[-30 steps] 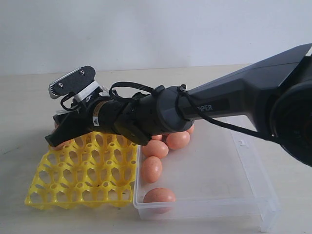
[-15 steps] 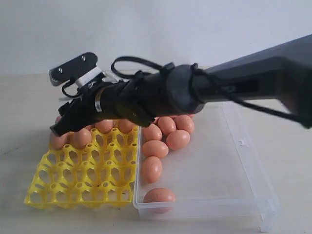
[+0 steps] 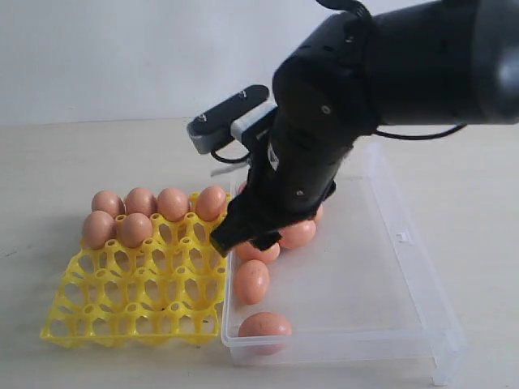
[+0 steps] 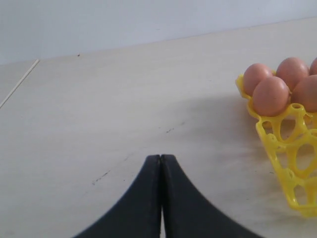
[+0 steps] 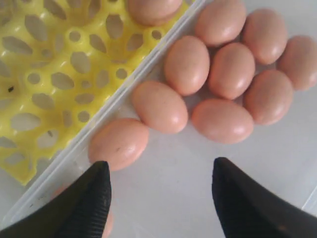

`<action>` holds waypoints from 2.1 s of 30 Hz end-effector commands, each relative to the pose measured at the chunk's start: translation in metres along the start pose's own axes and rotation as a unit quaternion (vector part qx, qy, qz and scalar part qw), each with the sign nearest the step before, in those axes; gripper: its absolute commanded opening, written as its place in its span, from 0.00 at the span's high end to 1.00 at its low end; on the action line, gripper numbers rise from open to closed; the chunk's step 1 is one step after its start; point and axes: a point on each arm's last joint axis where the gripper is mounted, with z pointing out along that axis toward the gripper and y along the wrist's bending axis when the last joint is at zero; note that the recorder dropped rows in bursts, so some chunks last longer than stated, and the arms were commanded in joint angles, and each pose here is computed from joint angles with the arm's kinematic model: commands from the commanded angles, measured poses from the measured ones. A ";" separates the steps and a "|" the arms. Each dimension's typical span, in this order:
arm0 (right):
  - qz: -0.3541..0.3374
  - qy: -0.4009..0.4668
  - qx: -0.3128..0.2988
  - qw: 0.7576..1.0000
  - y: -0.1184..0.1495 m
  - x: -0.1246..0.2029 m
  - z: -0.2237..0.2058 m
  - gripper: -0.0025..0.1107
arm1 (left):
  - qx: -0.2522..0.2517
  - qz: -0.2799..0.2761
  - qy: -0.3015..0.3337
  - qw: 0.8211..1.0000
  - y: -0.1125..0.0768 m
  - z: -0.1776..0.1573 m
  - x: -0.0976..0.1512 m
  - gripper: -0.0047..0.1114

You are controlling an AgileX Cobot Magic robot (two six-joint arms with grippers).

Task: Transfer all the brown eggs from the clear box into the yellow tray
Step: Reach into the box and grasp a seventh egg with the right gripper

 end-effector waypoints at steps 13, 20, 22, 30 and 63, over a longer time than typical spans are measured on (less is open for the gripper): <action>-0.067 -0.018 0.030 0.997 -0.020 0.025 0.034 0.47 | 0.003 -0.003 -0.010 1.000 0.000 -0.001 -0.002 0.96; -0.234 -0.001 0.070 0.970 -0.032 0.025 0.045 0.47 | 0.003 -0.003 -0.010 1.000 0.000 -0.001 -0.002 0.96; -0.267 0.004 0.069 0.961 -0.033 0.025 0.052 0.47 | 0.003 -0.003 -0.010 1.000 0.000 -0.001 -0.002 0.96; -0.317 0.000 0.056 0.947 -0.032 0.024 0.076 0.47 | 0.003 -0.003 -0.010 1.000 0.000 -0.001 -0.002 0.96; -0.195 -0.100 0.071 0.973 -0.043 -0.007 0.037 0.98 | 0.003 -0.003 -0.010 1.000 0.000 -0.001 -0.002 0.96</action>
